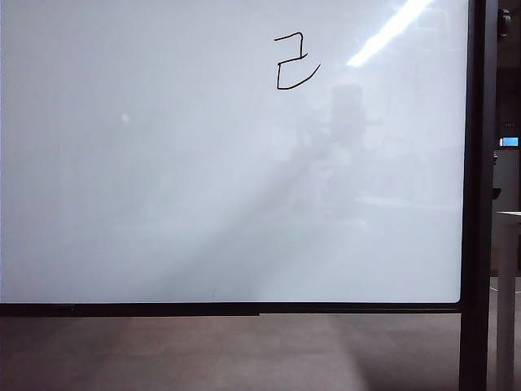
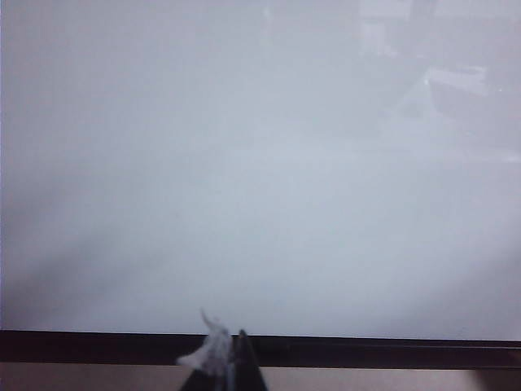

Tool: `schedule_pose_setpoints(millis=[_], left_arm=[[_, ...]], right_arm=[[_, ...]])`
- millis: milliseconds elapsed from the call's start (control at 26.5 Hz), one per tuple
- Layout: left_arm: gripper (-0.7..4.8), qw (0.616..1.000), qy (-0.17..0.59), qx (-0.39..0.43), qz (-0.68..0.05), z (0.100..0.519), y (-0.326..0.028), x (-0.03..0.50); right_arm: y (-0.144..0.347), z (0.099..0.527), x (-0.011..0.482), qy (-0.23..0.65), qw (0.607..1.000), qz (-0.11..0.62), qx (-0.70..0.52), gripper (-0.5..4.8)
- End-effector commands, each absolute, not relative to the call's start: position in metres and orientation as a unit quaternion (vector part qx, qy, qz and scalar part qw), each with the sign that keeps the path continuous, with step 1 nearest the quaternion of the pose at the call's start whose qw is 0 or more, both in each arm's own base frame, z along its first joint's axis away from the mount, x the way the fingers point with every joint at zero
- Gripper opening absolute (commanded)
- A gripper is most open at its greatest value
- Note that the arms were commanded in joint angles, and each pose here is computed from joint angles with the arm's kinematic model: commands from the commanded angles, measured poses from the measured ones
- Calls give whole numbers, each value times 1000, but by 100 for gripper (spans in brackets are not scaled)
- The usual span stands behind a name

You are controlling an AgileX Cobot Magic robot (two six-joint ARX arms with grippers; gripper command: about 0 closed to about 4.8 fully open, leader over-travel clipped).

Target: Reach to the right to find the marker pen, pick it up, and write the number 2 on the whiteboard.

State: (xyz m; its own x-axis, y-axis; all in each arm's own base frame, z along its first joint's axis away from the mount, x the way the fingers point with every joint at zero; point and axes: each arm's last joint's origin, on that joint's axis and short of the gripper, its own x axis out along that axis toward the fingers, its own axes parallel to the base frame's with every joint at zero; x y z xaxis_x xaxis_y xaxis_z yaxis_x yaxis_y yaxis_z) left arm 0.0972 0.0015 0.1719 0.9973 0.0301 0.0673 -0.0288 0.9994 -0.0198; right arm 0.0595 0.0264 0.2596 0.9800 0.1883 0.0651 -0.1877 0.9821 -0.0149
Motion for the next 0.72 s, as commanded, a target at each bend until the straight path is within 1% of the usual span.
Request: schedule_pose_setpoints(millis=[38, 189, 340, 566, 717], left_arm=[[0, 999, -36, -7, 15, 173, 1, 97], [0, 999, -36, -7, 15, 173, 1, 97], [0, 999, -36, -7, 15, 173, 1, 97], [0, 999, -36, -7, 15, 173, 1, 97], [0, 999, -36, -7, 15, 173, 1, 97]], right_arm=[[27, 252, 64, -31, 997, 70, -5, 54], [24, 236, 72, -9, 999, 26, -17, 54], [18, 220, 81, -8, 1000, -25, -18, 54], [17, 196, 90, -13, 1000, 18, -18, 54], [16, 181, 93, -40, 999, 25, -13, 54]])
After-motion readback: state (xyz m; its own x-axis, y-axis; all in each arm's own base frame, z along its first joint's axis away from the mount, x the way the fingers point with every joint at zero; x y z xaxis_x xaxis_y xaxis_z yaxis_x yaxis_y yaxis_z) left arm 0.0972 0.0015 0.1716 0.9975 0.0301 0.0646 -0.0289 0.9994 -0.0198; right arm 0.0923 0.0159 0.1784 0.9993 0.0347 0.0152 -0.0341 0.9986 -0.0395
